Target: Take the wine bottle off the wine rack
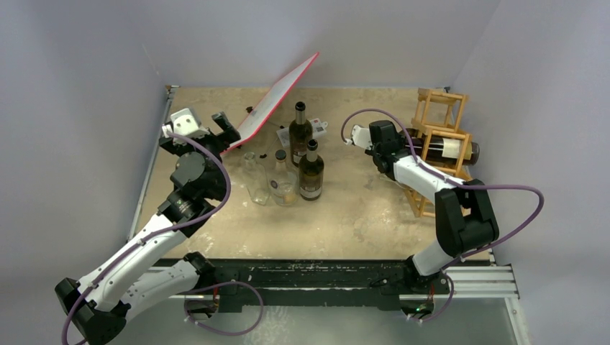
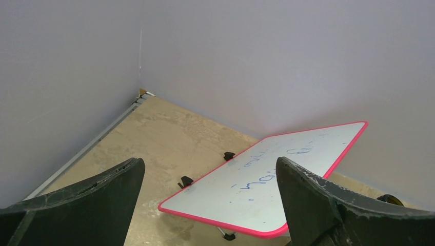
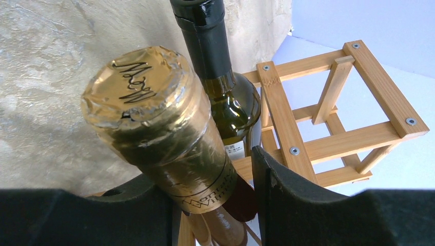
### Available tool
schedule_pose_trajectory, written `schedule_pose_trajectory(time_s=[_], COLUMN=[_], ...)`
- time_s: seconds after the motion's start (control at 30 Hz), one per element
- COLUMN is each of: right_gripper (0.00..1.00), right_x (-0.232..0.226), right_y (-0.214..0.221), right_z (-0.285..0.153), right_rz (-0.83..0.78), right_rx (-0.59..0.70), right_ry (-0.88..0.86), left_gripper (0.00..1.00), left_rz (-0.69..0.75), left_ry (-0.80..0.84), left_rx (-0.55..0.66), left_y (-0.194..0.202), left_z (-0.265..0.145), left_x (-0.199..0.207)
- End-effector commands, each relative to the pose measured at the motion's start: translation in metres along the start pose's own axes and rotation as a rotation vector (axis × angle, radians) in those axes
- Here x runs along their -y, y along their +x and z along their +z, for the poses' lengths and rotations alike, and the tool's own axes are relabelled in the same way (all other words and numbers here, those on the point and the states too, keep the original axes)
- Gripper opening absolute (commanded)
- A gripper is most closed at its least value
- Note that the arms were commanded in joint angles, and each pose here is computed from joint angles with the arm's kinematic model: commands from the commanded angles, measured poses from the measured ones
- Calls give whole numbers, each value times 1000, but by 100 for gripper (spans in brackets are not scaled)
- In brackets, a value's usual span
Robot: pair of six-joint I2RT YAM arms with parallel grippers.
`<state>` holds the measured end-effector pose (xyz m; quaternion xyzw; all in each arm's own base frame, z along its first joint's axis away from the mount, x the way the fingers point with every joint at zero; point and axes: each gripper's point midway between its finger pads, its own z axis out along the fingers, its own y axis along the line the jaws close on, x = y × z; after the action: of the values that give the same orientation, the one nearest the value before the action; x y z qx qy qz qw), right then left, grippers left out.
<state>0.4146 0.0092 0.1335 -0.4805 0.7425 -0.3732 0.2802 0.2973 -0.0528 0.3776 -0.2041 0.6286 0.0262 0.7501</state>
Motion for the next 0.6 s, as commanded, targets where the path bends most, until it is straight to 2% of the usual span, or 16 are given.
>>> schedule_pose_trajectory(time_s=[0.0, 0.2, 0.57], right_gripper=[16, 0, 0], right_x=[12, 14, 12], right_y=[1, -3, -14], right_z=[-5, -13, -24], right_rz=[87, 95, 94], right_rx=[7, 39, 133], right_ry=[58, 69, 108], left_gripper=[99, 99, 99], left_rz=[-32, -34, -40], left_ry=[19, 17, 19], left_rx=[21, 23, 23], left_y=[-8, -9, -9], left_z=[0, 0, 0], left_x=[5, 4, 4])
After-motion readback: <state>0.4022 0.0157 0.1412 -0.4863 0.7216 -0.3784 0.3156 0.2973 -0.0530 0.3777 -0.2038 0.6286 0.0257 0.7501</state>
